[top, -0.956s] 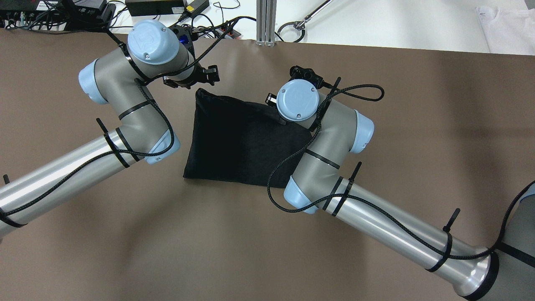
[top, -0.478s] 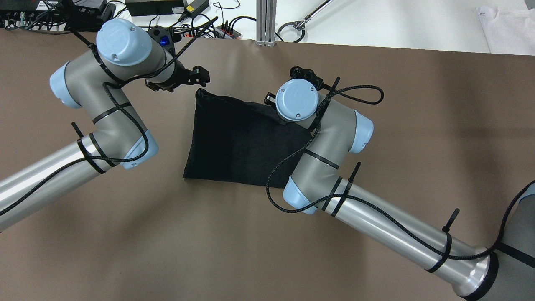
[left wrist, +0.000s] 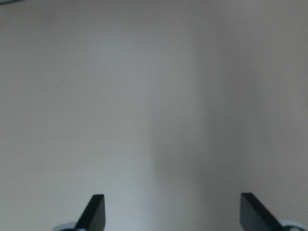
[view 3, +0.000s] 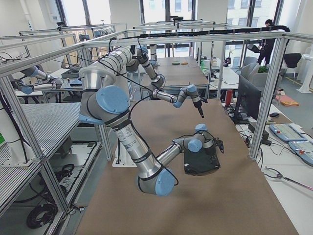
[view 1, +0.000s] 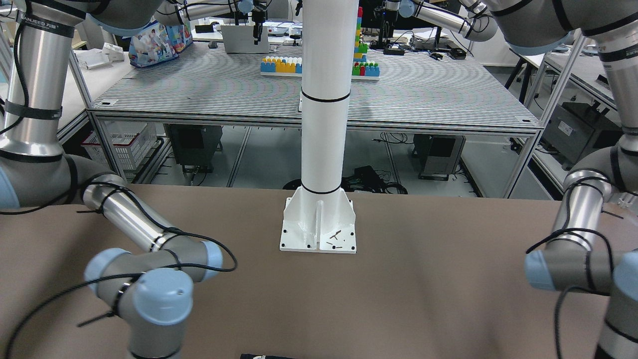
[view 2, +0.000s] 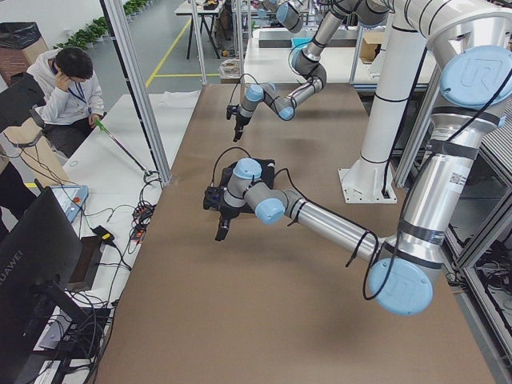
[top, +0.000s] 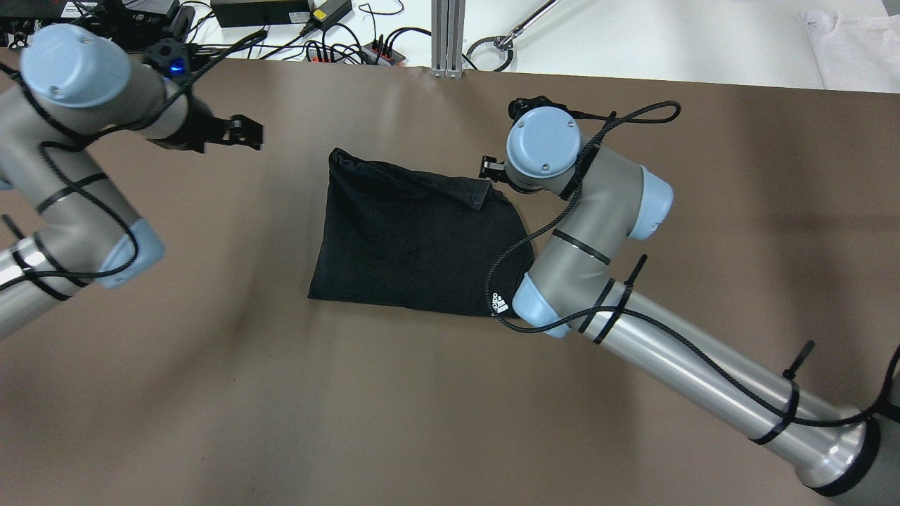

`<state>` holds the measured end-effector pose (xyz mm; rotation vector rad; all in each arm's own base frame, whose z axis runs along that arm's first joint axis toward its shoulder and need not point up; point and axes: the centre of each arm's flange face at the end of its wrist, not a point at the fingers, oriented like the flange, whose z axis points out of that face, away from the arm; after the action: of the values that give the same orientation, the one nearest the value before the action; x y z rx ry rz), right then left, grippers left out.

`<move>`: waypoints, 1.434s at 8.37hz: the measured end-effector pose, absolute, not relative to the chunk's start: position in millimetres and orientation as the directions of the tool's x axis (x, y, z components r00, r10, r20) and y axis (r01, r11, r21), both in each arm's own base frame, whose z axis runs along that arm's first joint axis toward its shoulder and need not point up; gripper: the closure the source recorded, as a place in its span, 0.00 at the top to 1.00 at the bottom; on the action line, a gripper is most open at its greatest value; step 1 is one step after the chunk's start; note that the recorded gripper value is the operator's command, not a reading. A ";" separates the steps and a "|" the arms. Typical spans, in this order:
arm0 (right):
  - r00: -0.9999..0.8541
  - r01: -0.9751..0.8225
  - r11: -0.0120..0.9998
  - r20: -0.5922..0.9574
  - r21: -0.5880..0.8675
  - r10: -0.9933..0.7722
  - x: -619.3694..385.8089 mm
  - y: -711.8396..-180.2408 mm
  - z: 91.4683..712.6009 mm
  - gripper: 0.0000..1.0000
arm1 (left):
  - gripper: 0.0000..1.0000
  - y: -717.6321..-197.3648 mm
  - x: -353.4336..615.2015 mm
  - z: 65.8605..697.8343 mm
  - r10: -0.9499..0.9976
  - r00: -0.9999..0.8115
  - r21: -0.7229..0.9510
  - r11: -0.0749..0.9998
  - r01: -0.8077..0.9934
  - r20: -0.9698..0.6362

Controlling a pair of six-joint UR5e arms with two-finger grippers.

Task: Fold clothes

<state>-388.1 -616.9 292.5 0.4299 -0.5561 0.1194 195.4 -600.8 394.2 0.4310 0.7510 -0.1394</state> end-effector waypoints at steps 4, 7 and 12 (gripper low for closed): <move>0.949 0.208 0.870 0.124 0.447 -0.291 -100.3 -579.8 422.8 0.94 | 1.00 -580.7 -34.0 502.0 0.161 0.897 0.457 0.888 0.050 -0.412; 0.940 0.324 0.872 -0.022 0.367 -0.340 60.9 -558.6 482.7 0.94 | 1.00 -555.7 -159.6 538.8 0.144 0.950 0.451 0.893 -0.004 -0.278; 0.971 0.238 0.908 -0.089 0.344 -0.221 185.8 -520.9 577.1 0.94 | 1.00 -512.8 -204.1 589.8 0.074 0.991 0.399 0.917 -0.022 -0.115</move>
<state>185.8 -520.9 577.1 0.3608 0.0483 -0.2369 -204.1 -512.8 589.8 0.4084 0.1293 0.0492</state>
